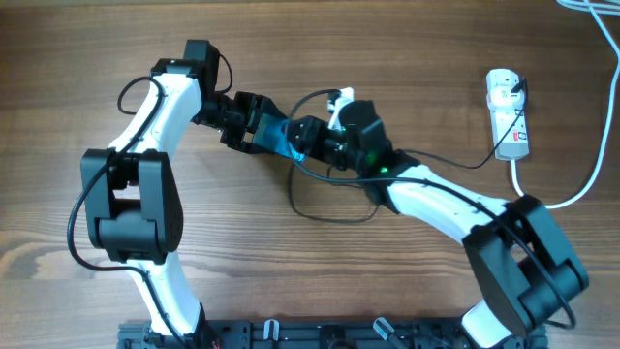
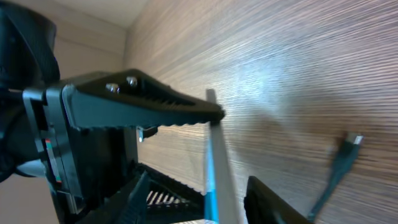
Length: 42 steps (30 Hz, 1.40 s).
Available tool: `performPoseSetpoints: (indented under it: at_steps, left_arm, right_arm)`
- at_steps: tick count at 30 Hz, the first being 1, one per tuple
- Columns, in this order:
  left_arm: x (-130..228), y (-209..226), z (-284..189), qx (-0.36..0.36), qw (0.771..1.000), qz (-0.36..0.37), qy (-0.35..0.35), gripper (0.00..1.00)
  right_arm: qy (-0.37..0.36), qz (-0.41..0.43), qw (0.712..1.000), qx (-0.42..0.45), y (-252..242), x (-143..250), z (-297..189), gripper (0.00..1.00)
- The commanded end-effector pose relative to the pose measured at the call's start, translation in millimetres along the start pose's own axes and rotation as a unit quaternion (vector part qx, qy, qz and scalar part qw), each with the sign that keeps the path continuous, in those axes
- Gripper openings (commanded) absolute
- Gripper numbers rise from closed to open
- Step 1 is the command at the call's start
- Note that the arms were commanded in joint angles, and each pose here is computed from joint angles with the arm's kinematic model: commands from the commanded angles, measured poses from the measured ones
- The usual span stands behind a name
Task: Plug charger to phone and switch on socket
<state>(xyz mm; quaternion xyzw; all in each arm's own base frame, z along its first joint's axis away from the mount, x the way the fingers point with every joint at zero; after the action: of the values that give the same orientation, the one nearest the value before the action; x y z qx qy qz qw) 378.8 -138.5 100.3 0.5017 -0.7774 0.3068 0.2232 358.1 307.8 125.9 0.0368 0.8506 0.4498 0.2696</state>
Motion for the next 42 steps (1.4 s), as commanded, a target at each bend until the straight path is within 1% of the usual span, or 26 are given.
performPoseSetpoints:
  at_steps: [1, 6, 12, 14, 17, 20, 21, 23, 25, 26, 29, 30, 31, 32, 34, 36, 38, 40, 42]
  left_arm:
    - [6.5, -8.6, -6.9, 0.013, 1.0, 0.009, 0.002, 0.56]
    - [6.5, -8.6, -6.9, 0.013, 1.0, 0.009, 0.002, 0.57]
    - [6.6, -8.6, -6.9, 0.013, 1.0, 0.009, 0.002, 0.57]
    - [6.5, -8.6, -7.0, 0.013, 1.0, 0.009, 0.002, 0.57]
    - [6.5, -8.6, -7.0, 0.013, 1.0, 0.009, 0.002, 0.58]
    - [6.5, -8.5, -7.0, 0.013, 1.0, 0.009, 0.002, 0.64]
    - [6.5, -8.5, -7.0, 0.013, 1.0, 0.009, 0.002, 0.72]
    - [6.5, -8.5, -7.0, 0.013, 1.0, 0.009, 0.002, 0.82]
    - [6.5, -8.5, -7.0, 0.013, 1.0, 0.009, 0.002, 0.97]
    - [6.5, -8.6, -7.0, 0.013, 1.0, 0.009, 0.002, 1.0]
    - [5.8, -10.6, -7.1, 0.017, 1.0, 0.019, 0.001, 1.0]
    - [5.2, -12.7, -7.2, 0.021, 0.999, 0.035, -0.001, 1.0]
    - [3.5, -18.7, -7.5, 0.033, 0.994, 0.106, -0.007, 0.95]
    - [2.7, -21.8, -7.7, 0.038, 0.989, 0.143, -0.01, 0.92]
    - [3.8, -28.2, -8.3, 0.051, 0.978, 0.204, -0.01, 0.92]
    - [15.6, -39.5, -10.6, 0.087, 0.963, 0.255, 0.022, 0.92]
    - [34.9, -54.8, -16.6, 0.142, 0.93, 0.334, 0.067, 0.92]
    - [45.3, -64.8, -21.8, 0.175, 0.908, 0.371, 0.088, 0.9]
    - [61.3, -78.3, -32.2, 0.223, 0.873, 0.417, 0.122, 0.87]
  right_arm:
    - [0.008, -0.016, 1.0, -0.003, 7.2, 5.4, 7.8, 0.43]
    - [0.015, -0.014, 1.0, 0.002, 4.8, 9.7, 8.8, 0.33]
    - [0.017, -0.015, 1.0, 0.005, 3.2, 11.0, 9.2, 0.13]
    - [0.017, -0.015, 1.0, 0.005, 3.2, 11.1, 9.2, 0.04]
    - [0.016, -0.013, 1.0, 0.004, 3.8, 10.3, 9.2, 0.04]
    - [0.015, -0.011, 1.0, 0.003, 3.9, 9.7, 9.0, 0.04]
    - [0.015, -0.005, 1.0, 0.004, 3.6, 9.5, 8.9, 0.04]
    - [0.013, 0.009, 1.0, 0.004, 3.0, 7.7, 8.5, 0.04]
    - [0.009, 0.03, 0.999, 0.006, -0.8, 2.8, 6.9, 0.04]
    - [0.007, 0.037, 0.999, 0.008, -2.6, 1.0, 6.2, 0.04]
    - [0.008, 0.061, 0.998, 0.004, -7.9, -7.1, 2.2, 0.04]
    - [0.007, 0.07, 0.998, 0.003, -10.4, -10.6, 0.5, 0.04]
    - [0.006, 0.09, 0.996, 0.0, -15.7, -18.6, -3.8, 0.04]
    - [0.006, 0.102, 0.995, -0.002, -18.3, -22.7, -6.2, 0.04]
    - [0.005, 0.156, 0.988, -0.011, -23.0, -33.0, -12.5, 0.04]
    - [0.005, 0.191, 0.981, -0.032, -21.9, -44.2, -18.8, 0.04]
    - [0.0, 0.221, 0.973, -0.069, -14.4, -59.3, -26.4, 0.04]
    - [-0.017, 0.228, 0.968, -0.108, -0.9, -74.4, -31.7, 0.04]
    - [-0.044, 0.229, 0.963, -0.137, 11.7, -89.0, -38.1, 0.04]
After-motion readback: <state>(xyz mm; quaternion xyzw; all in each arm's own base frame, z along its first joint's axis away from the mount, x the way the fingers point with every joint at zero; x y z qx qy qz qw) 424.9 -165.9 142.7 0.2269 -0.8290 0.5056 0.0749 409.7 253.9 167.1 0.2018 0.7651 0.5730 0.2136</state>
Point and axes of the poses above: each gripper's point midway between its finger pads, its own z axis out along the fingers, its own y axis along the line the jaws close on, x = y × z, the point moved 2 cm from there along -z, back along the fingers, and after that the axes turned 4 degrees about -z, right-handed, at the moved point
